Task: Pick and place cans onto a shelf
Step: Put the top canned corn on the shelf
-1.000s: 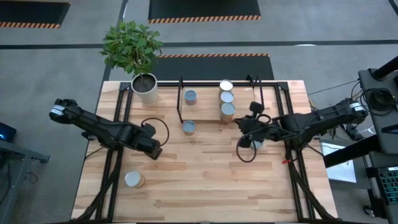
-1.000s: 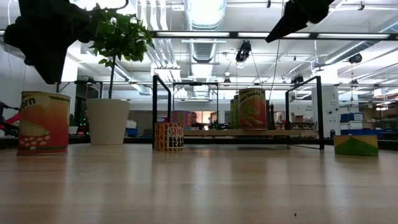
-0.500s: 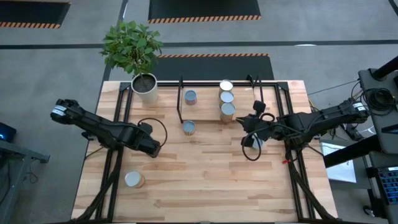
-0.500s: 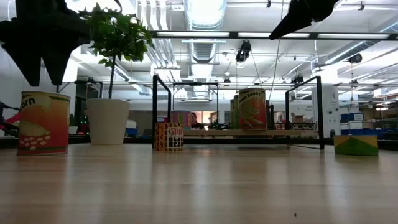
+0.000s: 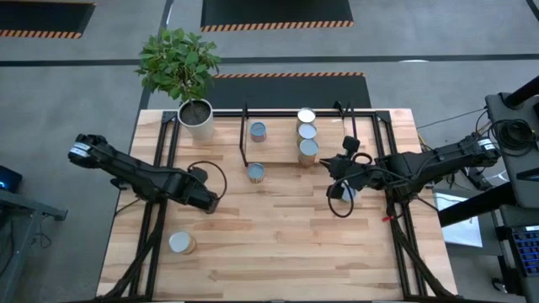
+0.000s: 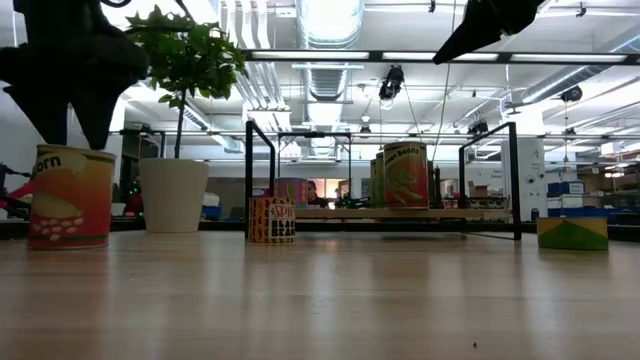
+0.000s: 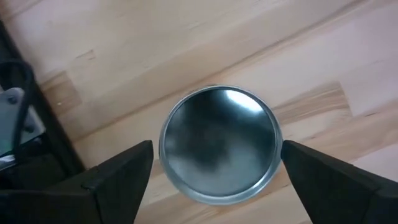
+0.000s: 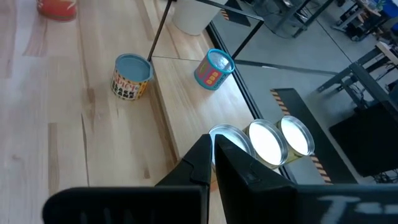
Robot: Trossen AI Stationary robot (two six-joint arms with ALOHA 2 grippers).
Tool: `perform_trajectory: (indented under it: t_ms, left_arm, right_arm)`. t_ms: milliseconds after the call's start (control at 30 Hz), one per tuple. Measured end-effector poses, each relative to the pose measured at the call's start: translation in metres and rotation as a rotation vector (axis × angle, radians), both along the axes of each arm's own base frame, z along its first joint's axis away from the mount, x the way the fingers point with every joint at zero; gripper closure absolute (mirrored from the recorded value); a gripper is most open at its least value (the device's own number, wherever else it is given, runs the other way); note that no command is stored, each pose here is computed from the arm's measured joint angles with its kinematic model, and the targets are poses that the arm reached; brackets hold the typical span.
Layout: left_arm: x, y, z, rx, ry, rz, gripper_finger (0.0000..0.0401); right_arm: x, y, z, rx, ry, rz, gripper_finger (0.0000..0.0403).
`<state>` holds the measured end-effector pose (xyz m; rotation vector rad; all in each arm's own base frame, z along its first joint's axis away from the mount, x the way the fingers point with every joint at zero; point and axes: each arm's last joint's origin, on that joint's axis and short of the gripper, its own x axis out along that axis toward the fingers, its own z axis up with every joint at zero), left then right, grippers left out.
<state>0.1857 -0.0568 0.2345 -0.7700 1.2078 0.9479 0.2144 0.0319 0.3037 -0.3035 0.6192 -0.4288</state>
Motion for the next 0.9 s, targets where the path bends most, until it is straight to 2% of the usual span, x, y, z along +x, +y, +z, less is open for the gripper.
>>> perform_trajectory:
  t_ms: [900]
  left_arm:
    - [0.0009,-0.0005,0.0016,-0.008,-0.006,-0.028,0.0059]
  right_arm:
    - [0.0001,0.0,-0.0001,-0.009,0.006,0.005,0.0394]
